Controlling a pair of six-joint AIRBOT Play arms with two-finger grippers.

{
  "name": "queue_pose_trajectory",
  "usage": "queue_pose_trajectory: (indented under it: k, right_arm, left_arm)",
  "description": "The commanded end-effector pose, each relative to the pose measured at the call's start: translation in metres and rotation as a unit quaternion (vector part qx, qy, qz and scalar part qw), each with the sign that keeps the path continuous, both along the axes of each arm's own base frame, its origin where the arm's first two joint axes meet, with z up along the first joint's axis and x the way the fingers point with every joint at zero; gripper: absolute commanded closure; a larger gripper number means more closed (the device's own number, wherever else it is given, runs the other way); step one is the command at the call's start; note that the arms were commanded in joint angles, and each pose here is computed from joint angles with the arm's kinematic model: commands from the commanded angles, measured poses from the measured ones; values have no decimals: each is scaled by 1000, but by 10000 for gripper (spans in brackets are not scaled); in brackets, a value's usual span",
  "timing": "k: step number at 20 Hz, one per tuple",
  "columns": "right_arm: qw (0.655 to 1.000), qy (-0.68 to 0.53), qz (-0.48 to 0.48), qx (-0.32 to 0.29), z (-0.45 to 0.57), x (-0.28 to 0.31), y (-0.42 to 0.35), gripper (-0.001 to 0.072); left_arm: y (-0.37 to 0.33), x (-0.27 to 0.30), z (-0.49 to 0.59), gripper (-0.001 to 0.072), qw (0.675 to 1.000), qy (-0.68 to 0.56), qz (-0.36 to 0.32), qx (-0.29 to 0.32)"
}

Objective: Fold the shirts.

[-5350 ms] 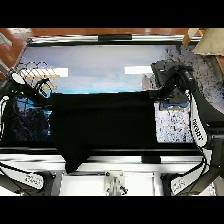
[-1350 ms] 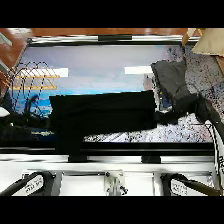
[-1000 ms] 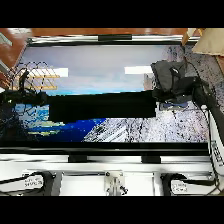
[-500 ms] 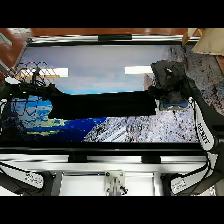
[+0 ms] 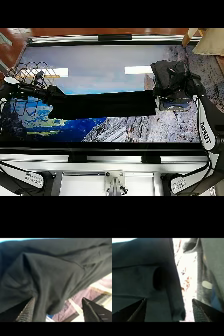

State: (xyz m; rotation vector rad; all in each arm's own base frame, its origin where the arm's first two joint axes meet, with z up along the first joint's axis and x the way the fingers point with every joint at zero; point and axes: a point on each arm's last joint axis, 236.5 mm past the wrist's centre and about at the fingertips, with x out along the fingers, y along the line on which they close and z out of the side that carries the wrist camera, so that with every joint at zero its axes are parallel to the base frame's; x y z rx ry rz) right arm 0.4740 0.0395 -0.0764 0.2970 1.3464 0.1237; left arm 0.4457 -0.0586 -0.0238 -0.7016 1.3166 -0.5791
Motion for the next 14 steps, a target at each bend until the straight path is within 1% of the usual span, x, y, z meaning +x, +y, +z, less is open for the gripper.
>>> queue_pose_trajectory:
  k: [1,5,10,11,14]
  right_arm:
    - [999,9,-16,29,-9,3,11,36]
    - [998,27,-21,48,-22,0,21,36]
    - [998,38,-2,51,-24,-7,44,40]
    - [998,41,1,52,-24,-9,49,94]
    - [997,45,11,57,-21,-13,60,583]
  left_arm:
    - [-4,-7,7,-13,1000,3,-13,-6]
    - [-5,-7,10,-13,1000,-1,-15,-5]
    - [-5,-7,10,-13,1000,0,-15,-5]
    - [-6,-7,10,-13,1000,0,-16,-5]
    - [-9,-7,11,-13,1000,-1,-17,-8]
